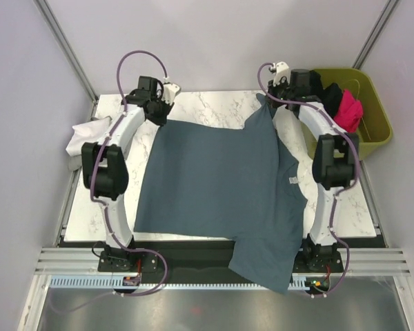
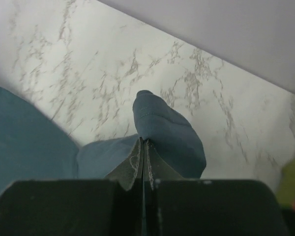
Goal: Fold and stack the t-shirts
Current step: Flatten the tshirt out
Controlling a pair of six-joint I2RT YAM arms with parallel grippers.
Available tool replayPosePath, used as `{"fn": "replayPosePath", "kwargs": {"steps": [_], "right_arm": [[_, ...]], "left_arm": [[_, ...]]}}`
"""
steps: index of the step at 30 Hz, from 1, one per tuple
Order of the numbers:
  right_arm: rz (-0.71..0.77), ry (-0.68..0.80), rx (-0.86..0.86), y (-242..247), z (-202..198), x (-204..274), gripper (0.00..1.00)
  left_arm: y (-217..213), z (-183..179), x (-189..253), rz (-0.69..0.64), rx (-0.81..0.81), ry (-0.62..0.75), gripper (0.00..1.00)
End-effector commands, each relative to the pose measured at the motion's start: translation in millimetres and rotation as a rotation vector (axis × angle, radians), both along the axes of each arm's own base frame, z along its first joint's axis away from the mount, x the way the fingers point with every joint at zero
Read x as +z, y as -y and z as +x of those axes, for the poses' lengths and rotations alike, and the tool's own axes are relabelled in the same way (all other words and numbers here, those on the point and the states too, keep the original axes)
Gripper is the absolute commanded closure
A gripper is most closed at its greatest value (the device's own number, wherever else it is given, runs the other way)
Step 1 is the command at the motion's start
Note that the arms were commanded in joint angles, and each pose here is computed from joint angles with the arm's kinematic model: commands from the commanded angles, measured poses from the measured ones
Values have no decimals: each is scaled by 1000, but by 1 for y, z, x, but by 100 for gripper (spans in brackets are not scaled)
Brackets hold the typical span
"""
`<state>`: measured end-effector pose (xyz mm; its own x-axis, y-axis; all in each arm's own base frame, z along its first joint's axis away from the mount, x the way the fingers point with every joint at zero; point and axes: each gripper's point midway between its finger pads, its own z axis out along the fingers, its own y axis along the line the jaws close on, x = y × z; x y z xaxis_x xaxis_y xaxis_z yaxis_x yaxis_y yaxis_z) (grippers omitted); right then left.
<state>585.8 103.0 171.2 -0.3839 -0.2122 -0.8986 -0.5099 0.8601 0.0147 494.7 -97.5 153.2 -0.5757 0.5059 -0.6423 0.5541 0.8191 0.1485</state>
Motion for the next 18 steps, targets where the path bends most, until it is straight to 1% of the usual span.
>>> {"fn": "replayPosePath", "kwargs": {"steps": [1, 3, 4, 5, 6, 7, 8, 9, 12, 14, 17, 18], "right_arm": [[0, 78, -1, -17, 61, -17, 100], [0, 87, -23, -17, 81, -28, 100], [12, 140, -34, -20, 96, -10, 100], [12, 147, -40, -22, 103, -15, 100], [-1, 121, -51, -24, 111, -44, 100], [2, 170, -55, -28, 121, -28, 100], [-2, 176, -60, -29, 125, -33, 100], [-17, 174, -78, -32, 130, -47, 100], [-23, 199, -85, -41, 134, -54, 100], [-34, 188, -100, -43, 133, -62, 100], [-41, 178, -120, -45, 131, -68, 100], [-40, 187, -120, -47, 130, -64, 100]], "left_arm": [[-22, 65, -9, 68, 36, 109, 98], [-31, 79, -25, 79, 72, 93, 98], [-35, 86, -47, 90, 81, 65, 98], [-39, 97, -40, 94, 97, 92, 98], [-44, 102, -44, 94, 108, 94, 98], [-47, 107, -57, 98, 115, 77, 98], [-49, 113, -52, 98, 126, 96, 98], [-52, 116, -55, 95, 142, 94, 98], [-56, 121, -56, 87, 161, 99, 98], [-66, 122, -54, 106, 201, 112, 98], [-76, 119, -49, 91, 236, 111, 98], [-78, 118, -41, 88, 243, 122, 98]]}}
